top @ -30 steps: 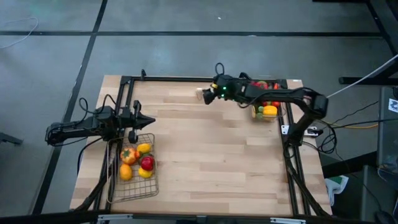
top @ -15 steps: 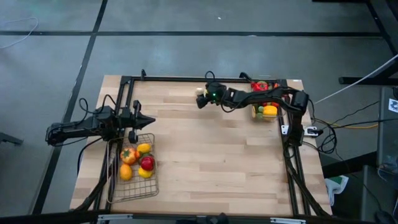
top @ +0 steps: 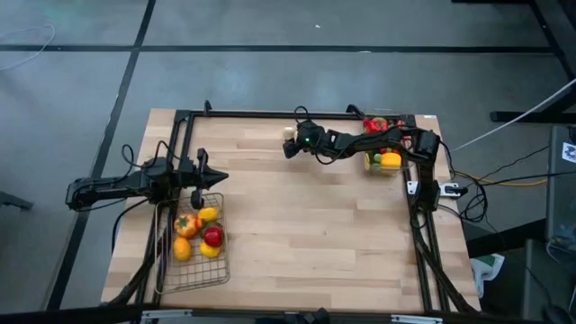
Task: Sort produce into baskets
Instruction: Put the white garlic into the transparent bin
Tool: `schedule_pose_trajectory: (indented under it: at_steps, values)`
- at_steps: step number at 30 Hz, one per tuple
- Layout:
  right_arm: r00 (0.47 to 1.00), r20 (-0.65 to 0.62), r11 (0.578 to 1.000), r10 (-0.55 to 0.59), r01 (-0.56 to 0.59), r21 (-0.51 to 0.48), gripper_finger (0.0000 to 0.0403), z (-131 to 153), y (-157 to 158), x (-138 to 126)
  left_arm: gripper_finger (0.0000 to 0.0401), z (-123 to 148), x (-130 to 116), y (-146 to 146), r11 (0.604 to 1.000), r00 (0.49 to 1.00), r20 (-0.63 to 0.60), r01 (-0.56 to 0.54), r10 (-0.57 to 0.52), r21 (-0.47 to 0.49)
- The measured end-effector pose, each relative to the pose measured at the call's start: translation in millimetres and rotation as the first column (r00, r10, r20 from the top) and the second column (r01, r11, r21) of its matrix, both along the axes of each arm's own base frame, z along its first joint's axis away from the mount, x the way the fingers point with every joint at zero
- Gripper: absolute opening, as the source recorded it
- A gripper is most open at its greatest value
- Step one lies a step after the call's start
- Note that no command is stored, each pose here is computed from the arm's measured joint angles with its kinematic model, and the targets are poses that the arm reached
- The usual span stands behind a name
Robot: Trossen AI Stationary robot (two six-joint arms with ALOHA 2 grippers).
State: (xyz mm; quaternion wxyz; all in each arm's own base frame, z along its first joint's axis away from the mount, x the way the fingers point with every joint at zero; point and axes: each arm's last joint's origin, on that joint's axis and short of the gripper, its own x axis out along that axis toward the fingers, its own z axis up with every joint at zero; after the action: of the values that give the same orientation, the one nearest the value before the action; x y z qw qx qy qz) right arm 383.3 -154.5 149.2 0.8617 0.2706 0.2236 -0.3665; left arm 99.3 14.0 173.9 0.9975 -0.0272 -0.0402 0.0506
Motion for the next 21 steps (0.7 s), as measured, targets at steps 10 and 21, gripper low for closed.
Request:
schedule_pose_trajectory:
  at_steps: [10,21]
  values:
    - [0.999,0.014,0.997,-0.036,0.035,0.065,0.0264,-0.5,3.4,0.8,0.0005,-0.3,0.0,0.0,1.0,1.0,-0.005,-0.002,0.002,0.015]
    - [0.997,-0.069,0.997,0.025,-0.019,0.079,0.0264,40.4,-3.3,18.7,0.0009,-2.4,0.1,0.0,0.999,1.0,-0.022,0.001,-0.002,-0.042]
